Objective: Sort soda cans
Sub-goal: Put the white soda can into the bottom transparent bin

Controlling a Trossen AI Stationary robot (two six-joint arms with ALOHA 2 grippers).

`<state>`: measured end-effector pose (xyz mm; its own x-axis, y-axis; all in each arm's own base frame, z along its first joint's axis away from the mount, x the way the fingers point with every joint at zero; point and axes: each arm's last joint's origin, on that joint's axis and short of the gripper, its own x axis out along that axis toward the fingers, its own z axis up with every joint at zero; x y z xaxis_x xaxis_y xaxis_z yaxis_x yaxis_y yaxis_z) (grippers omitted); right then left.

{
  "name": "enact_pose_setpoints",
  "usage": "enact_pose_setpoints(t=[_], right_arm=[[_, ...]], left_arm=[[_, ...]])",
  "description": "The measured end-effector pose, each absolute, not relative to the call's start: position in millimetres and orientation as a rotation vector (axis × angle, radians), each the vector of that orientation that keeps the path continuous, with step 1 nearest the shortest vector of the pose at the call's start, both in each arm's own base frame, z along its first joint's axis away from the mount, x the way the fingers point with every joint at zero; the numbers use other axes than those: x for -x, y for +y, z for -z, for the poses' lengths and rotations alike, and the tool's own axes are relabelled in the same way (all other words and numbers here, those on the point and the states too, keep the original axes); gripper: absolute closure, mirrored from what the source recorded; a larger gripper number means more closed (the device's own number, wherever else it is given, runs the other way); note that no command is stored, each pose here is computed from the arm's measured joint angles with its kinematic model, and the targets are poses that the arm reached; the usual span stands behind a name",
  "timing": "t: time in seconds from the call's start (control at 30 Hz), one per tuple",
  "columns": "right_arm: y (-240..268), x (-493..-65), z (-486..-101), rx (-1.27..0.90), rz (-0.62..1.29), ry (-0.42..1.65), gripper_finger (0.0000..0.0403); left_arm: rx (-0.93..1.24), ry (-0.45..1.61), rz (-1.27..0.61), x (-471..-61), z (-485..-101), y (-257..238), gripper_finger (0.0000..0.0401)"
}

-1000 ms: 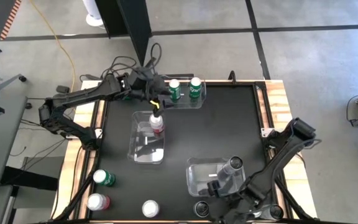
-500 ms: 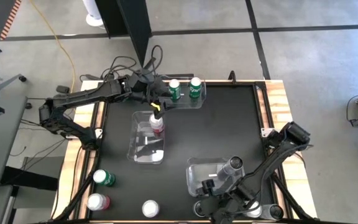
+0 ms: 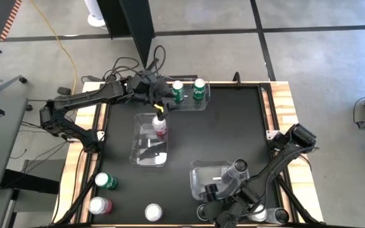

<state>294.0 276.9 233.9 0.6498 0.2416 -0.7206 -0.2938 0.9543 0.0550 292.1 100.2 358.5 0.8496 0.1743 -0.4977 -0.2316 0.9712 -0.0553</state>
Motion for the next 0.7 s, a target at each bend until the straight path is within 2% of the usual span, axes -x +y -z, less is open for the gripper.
enact_pose_setpoints(t=[0.13, 0.7], right_arm=[[277.9, -294.9, -234.9, 0.065, -0.314, 0.793, 0.0163], [272.9, -301.3, -236.9, 0.118, -0.299, 0.751, 0.0163]], left_arm=[[0.115, 0.513, -0.214, -292.1, -358.5, 100.2, 0.0124], [0.105, 0.513, -0.209, -292.7, -358.6, 98.7, 0.0124]])
